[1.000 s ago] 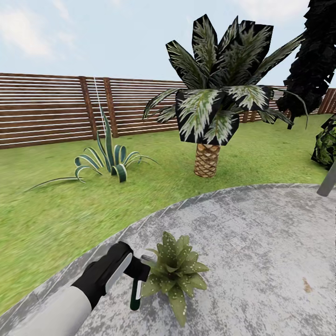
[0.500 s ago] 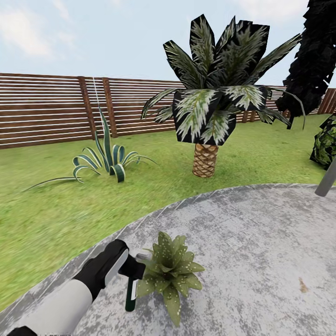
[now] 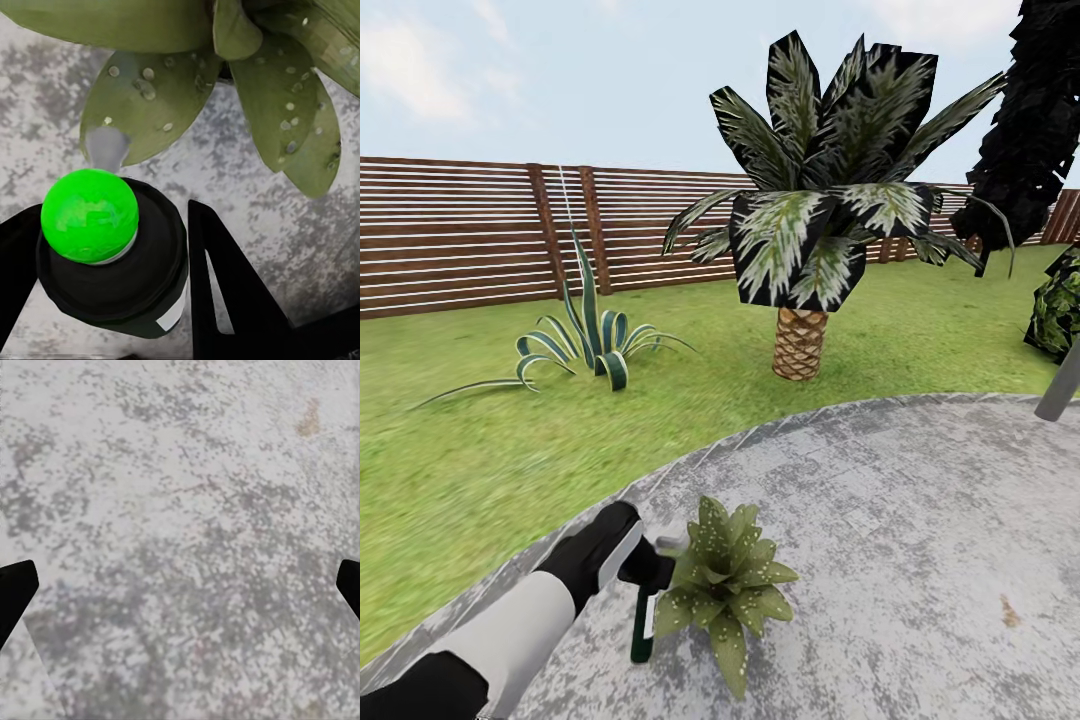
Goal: Pick up the pesticide atomizer in the garden and spray insectifuge to fully cover both potted plants in the garden.
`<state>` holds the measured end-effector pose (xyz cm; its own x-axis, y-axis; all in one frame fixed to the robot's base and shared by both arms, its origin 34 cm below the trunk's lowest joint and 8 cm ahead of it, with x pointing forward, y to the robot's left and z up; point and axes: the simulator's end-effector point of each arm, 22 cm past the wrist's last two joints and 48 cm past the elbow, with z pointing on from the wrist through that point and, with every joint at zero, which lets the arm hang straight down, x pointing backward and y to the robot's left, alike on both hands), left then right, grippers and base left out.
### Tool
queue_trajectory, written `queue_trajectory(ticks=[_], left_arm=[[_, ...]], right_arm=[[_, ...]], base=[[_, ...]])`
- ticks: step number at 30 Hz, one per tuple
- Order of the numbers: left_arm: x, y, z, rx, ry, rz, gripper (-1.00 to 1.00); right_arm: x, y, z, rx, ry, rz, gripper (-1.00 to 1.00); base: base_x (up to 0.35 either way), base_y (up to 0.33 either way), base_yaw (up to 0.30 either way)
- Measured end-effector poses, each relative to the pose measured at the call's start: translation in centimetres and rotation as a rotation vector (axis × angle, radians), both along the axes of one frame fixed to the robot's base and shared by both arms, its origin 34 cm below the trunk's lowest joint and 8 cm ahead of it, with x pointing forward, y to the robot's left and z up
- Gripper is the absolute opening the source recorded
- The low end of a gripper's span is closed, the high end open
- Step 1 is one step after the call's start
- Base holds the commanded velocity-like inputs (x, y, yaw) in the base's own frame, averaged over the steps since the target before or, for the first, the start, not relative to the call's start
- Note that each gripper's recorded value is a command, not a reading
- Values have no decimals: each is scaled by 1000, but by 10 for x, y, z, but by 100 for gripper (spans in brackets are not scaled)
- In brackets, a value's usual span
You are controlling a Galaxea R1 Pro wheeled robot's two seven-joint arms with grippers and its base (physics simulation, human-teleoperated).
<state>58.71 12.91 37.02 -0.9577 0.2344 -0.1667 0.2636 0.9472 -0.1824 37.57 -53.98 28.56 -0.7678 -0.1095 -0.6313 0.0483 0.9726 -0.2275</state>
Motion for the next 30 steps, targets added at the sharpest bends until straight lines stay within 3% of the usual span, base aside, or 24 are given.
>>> queue_trajectory(ticks=[7, 13, 18, 22, 24, 30], left_arm=[[-2, 15, -7, 26, 51, 27, -100], [-1, 23, -8, 46, 53, 35, -100], [3, 25, -6, 23, 54, 74, -100], [4, 30, -6, 49, 50, 87, -100], [6, 29, -8, 45, 39, 95, -100], [0, 3, -10, 23, 57, 77, -100]], right_arm=[[0, 0, 0, 1, 0, 0, 100], [0, -1, 0, 0, -1, -2, 100], [0, 0, 0, 1, 0, 0, 100], [0, -1, 1, 1, -2, -4, 100], [0, -1, 1, 0, -3, -5, 100], [0, -2, 1, -1, -6, -5, 100]], base=[[0, 0, 0], [0, 0, 0], [0, 0, 0], [0, 0, 0], [0, 0, 0], [0, 0, -22]])
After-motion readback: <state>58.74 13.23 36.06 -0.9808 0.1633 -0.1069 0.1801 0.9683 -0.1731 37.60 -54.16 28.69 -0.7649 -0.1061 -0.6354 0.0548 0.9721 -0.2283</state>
